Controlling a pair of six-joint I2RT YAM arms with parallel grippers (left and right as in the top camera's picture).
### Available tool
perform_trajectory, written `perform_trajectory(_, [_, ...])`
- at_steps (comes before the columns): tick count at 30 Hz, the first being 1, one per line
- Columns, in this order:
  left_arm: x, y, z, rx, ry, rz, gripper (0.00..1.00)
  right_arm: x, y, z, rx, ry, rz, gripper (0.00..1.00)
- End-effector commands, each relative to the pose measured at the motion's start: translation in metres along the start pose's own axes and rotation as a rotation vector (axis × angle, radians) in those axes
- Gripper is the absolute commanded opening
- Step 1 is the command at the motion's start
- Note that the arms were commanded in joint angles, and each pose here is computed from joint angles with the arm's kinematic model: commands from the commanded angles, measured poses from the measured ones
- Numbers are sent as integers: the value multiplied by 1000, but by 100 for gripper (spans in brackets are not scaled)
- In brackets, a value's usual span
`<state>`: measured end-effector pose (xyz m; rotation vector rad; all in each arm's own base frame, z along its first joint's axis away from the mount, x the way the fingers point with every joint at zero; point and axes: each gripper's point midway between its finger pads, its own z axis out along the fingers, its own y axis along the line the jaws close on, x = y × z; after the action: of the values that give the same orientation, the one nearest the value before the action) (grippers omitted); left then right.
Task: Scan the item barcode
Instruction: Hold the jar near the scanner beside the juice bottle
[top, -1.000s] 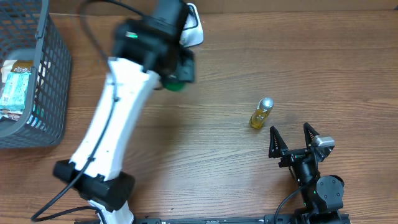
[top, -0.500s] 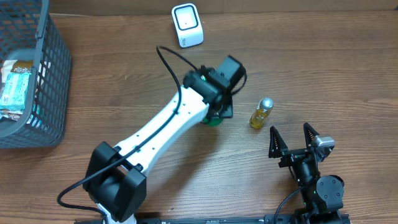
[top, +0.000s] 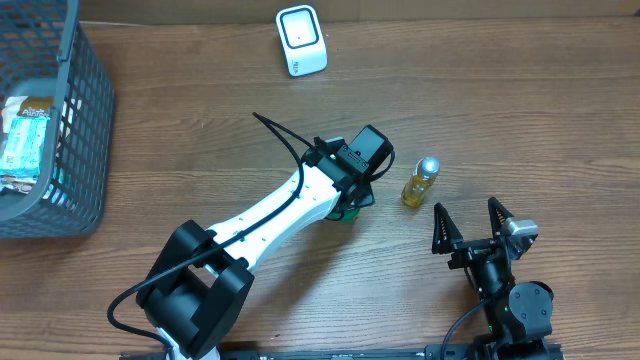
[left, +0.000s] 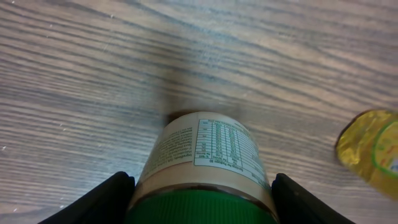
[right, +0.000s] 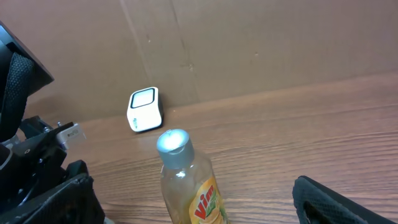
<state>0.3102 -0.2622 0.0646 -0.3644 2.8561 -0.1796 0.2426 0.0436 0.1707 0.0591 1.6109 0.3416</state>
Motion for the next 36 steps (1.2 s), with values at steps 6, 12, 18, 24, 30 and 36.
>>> perform_trajectory(6, [1,4,5,-24,-24,-26,52,1,-1,0,4,-8,0,100])
perform_trajectory(12, [0,-1,7,-4,-25,-28,82,1,-1,0,4,-8,0,100])
perform_trajectory(18, [-5,-4,6,12,-31,-5,92,1,-1,0,4,-8,0,100])
perform_trajectory(24, [-28,-20,-15,51,-79,179,100,1,-1,0,4,-8,0,100])
perform_trajectory(30, [-44,-23,-48,38,-79,294,100,1,-1,0,4,-8,0,100])
perform_trajectory(36, [-19,-8,-40,-4,21,315,100,1,-1,0,4,-8,0,100])
